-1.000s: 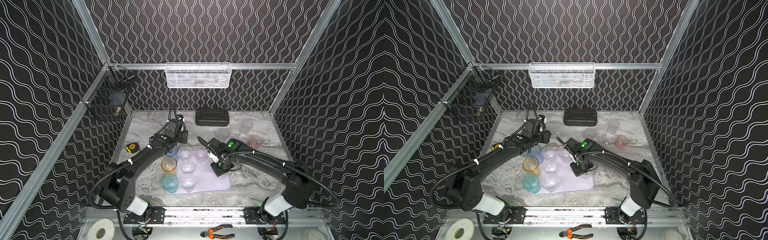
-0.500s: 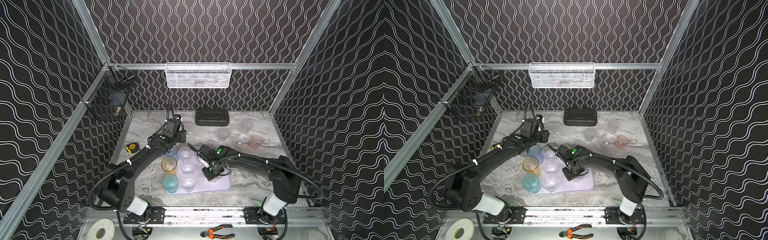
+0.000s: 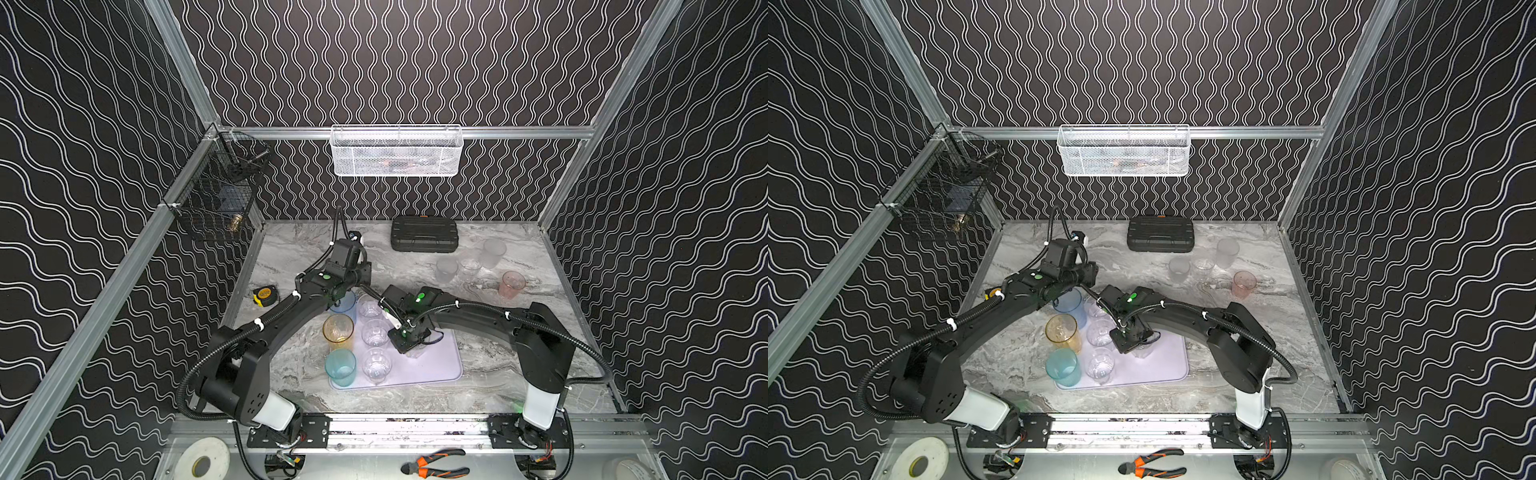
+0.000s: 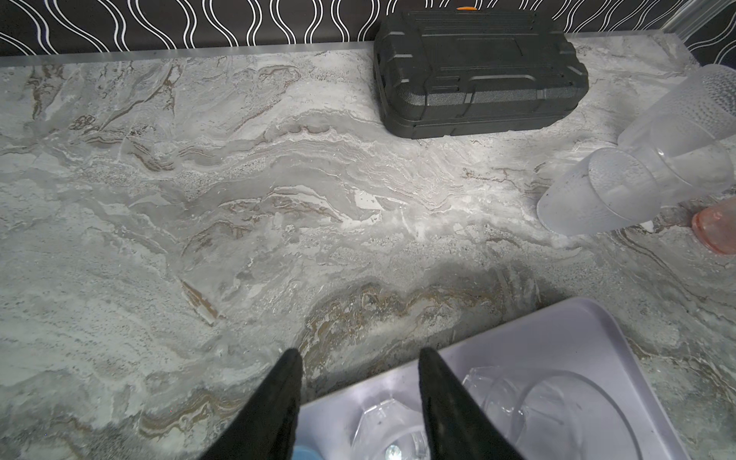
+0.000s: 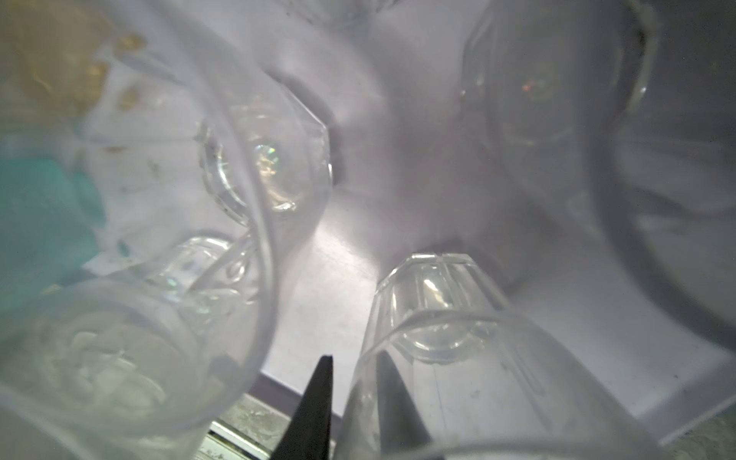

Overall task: Place the glasses into the tray
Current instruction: Place the glass on the tray.

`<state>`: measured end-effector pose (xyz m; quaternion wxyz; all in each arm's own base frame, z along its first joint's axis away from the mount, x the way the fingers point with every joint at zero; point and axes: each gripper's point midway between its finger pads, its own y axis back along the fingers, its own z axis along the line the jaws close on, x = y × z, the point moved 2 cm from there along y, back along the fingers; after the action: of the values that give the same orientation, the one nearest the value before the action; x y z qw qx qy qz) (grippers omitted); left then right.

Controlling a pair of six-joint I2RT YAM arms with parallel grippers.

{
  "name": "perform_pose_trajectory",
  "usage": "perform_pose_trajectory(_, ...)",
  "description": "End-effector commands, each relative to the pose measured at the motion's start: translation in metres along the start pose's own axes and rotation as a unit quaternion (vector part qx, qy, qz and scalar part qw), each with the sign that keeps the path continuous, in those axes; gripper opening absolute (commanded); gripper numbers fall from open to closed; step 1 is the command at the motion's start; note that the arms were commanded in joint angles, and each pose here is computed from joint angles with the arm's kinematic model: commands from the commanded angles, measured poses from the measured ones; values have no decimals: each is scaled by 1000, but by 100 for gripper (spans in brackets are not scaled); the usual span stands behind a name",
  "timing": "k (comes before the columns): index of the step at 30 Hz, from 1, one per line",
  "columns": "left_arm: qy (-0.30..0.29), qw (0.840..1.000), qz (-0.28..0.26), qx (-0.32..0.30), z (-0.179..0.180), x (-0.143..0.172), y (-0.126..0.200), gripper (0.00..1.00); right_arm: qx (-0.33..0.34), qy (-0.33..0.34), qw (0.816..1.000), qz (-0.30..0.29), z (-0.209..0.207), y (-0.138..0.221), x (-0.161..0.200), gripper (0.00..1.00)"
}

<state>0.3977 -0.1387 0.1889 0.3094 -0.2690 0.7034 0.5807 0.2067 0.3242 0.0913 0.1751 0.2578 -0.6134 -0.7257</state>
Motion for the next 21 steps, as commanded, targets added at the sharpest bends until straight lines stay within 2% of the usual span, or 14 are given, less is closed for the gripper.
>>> perform_pose_trajectory(1, -2, 1000, -6, 9, -2, -3, -1, 52, -22, 12, 999, -39, 10, 18, -16, 32)
perform_pose_trajectory(6, -6, 1000, -8, 7, -2, -5, 1, 53, -14, -15, 998, -61, -10, 48, -16, 42)
perform_pose_trajectory(11, -9, 1000, -10, 8, -3, -8, 3, 52, -11, -82, 993, -86, -47, 69, -5, 51)
perform_pose_trajectory(15, -34, 999, -9, 28, -25, -7, 7, 53, -8, -119, 990, -72, -72, 59, 13, 56)
perform_pose_trajectory(18, -82, 995, -13, 47, -56, -1, 17, 53, -25, -123, 989, -74, -71, 50, 13, 57)
perform_pose_trajectory(21, -92, 993, -3, 67, -70, 10, 23, 53, -32, -123, 990, -61, -70, 35, 15, 56)
